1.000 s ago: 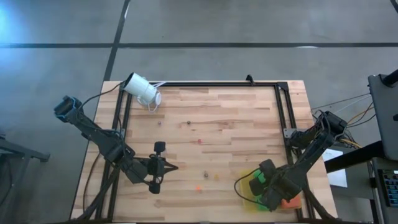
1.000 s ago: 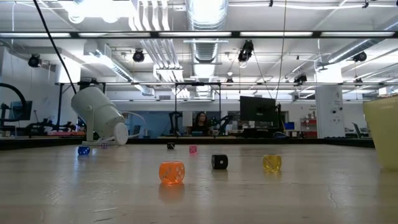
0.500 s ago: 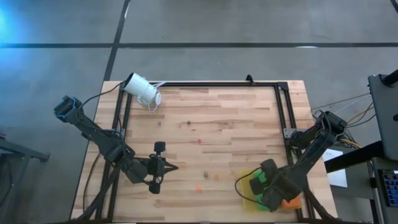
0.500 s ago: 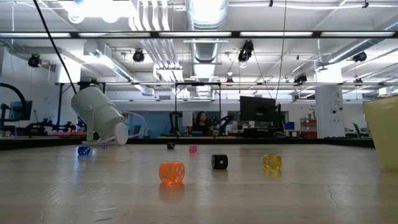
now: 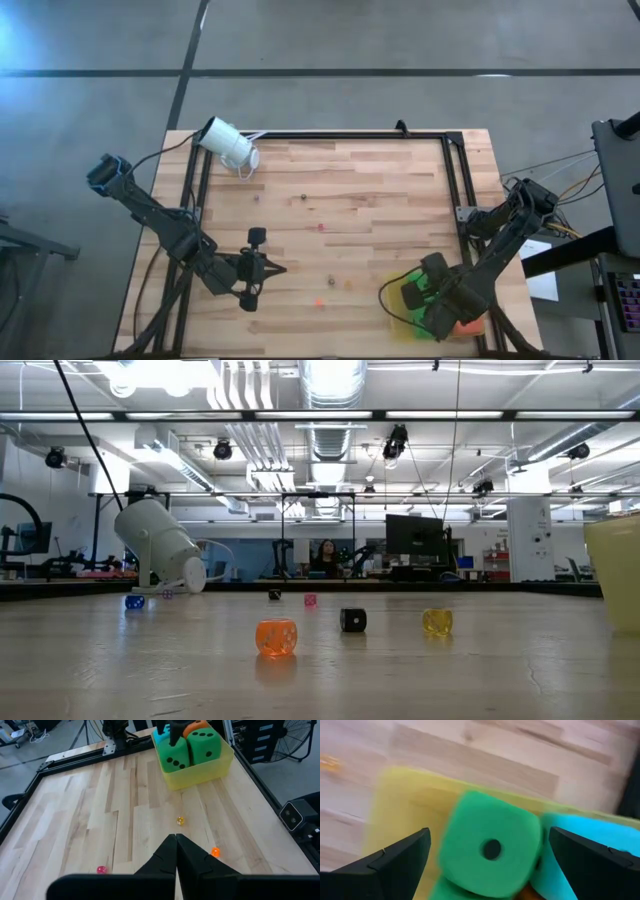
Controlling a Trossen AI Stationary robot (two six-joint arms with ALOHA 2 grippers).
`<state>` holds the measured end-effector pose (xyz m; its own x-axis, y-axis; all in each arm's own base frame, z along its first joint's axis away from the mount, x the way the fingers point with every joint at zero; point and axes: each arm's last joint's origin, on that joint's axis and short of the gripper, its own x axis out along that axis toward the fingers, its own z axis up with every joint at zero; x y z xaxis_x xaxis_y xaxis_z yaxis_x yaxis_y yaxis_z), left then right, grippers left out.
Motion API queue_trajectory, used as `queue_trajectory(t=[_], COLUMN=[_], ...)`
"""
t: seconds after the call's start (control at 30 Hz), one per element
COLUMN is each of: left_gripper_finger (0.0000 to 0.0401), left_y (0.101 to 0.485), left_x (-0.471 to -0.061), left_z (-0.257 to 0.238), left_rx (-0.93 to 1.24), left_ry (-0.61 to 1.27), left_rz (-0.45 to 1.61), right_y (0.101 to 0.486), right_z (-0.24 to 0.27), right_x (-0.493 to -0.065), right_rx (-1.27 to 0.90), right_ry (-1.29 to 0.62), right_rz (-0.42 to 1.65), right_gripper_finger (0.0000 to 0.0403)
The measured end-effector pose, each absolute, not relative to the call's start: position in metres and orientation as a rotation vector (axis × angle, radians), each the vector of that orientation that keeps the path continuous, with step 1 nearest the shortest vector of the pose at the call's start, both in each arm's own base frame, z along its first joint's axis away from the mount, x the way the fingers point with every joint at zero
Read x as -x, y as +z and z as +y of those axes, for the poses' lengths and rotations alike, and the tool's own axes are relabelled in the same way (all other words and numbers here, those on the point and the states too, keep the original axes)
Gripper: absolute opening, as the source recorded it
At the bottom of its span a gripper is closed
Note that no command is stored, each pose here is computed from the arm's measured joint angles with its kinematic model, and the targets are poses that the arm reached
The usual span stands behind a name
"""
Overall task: Pick & Place Dice
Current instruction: Put the small yellow die into the yellow bin
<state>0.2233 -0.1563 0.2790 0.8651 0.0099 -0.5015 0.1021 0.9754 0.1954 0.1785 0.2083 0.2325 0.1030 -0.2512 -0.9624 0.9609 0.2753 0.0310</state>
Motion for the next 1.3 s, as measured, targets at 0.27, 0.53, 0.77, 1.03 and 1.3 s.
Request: queue_trajectory(t=[0.27,0.53,0.77,1.03,1.3], left_gripper_finger=[0.0006,0.0006,0.0006,0.0006,0.0006], left_y=[0.279,0.279,0.279,0.279,0.279], left_x=[-0.223,-0.223,-0.223,-0.223,-0.223], left_z=[-0.156,-0.156,-0.156,-0.156,-0.156], left_rx=[-0.219,-0.220,-0.219,-0.220,-0.220], left_ry=[-0.048,-0.048,-0.048,-0.048,-0.048], left_rz=[0.524,0.524,0.524,0.524,0.524], right_y=[0.251,0.258,0.262,0.266,0.267], right_z=[0.210,0.209,0.213,0.219,0.223], right_x=[-0.187,-0.195,-0.202,-0.212,-0.218], right_rx=[-0.854,-0.665,-0.503,-0.289,-0.217], right_ry=[-1.001,-0.843,-0.718,-0.585,-0.530], right_rz=[0.889,0.712,0.711,0.561,0.549], right_gripper_finger=[0.0400,0.0400,0.0400,0.0400,0.0400])
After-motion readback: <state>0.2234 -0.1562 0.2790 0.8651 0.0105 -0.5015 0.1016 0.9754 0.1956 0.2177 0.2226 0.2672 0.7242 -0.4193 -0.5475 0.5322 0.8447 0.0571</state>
